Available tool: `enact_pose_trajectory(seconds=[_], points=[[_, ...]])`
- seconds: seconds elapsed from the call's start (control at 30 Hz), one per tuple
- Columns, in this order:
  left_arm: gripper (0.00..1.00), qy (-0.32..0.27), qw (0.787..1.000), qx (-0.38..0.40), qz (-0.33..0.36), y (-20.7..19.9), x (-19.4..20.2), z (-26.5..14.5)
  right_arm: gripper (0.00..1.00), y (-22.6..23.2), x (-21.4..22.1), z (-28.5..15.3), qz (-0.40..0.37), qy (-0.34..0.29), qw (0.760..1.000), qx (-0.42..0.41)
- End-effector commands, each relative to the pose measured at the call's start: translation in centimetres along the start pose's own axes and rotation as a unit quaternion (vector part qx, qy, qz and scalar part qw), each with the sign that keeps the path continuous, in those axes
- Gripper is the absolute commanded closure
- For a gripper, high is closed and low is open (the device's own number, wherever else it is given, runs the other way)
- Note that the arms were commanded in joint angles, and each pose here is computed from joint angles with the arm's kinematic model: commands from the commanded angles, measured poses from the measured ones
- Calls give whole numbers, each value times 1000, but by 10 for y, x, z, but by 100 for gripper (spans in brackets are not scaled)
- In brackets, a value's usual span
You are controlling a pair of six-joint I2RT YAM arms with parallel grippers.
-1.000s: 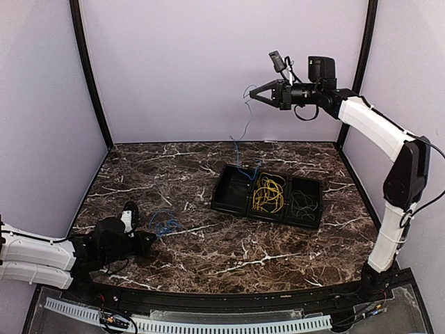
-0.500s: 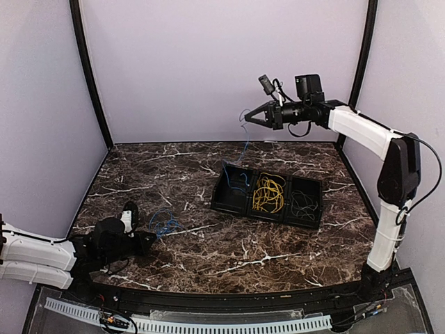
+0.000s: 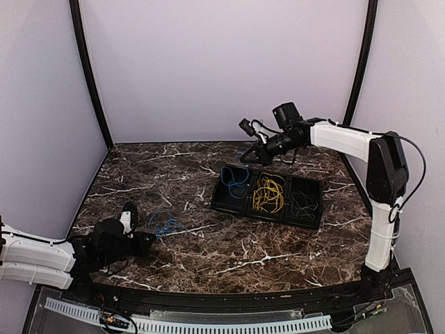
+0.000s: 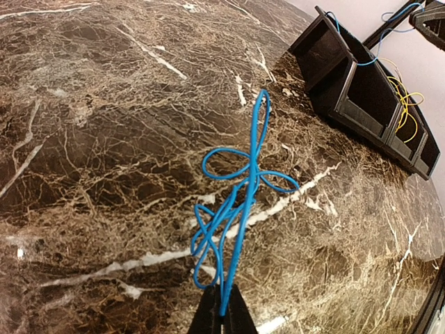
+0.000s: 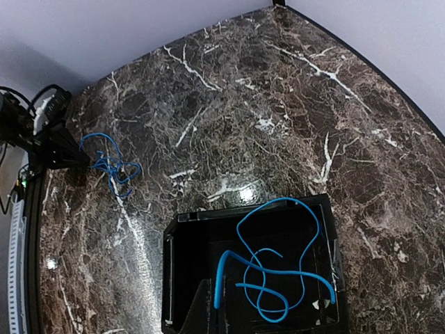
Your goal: Untangle the cables
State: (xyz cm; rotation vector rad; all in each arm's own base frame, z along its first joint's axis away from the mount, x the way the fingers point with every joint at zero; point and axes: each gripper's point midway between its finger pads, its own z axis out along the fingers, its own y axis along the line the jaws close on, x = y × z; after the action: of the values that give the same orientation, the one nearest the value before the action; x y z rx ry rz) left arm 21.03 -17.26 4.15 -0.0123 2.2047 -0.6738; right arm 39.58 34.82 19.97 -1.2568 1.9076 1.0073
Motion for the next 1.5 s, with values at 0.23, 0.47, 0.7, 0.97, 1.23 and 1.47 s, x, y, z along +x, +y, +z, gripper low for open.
enact_pose_trajectory(seconds=[0.23,0.47,0.7,0.97,1.23,1.47], points=[[100,-7,1000,16,4,-7,-6,0,99,-13,48,77,-60,145,983,95],[100,-56,991,118,40,-55,-39,-21,52,14,23,61,-118,144,977,107],[100,-96,968,207,101,-97,-63,-47,37,125,0,60,-205,106,973,-25],[100,-113,955,254,101,-126,-86,-65,37,177,10,101,-231,104,962,-106],[100,-129,946,283,94,-143,-103,-82,38,207,-9,116,-197,65,966,-156],[100,-133,941,298,91,-149,-106,-86,39,220,-20,123,-149,50,968,-198]])
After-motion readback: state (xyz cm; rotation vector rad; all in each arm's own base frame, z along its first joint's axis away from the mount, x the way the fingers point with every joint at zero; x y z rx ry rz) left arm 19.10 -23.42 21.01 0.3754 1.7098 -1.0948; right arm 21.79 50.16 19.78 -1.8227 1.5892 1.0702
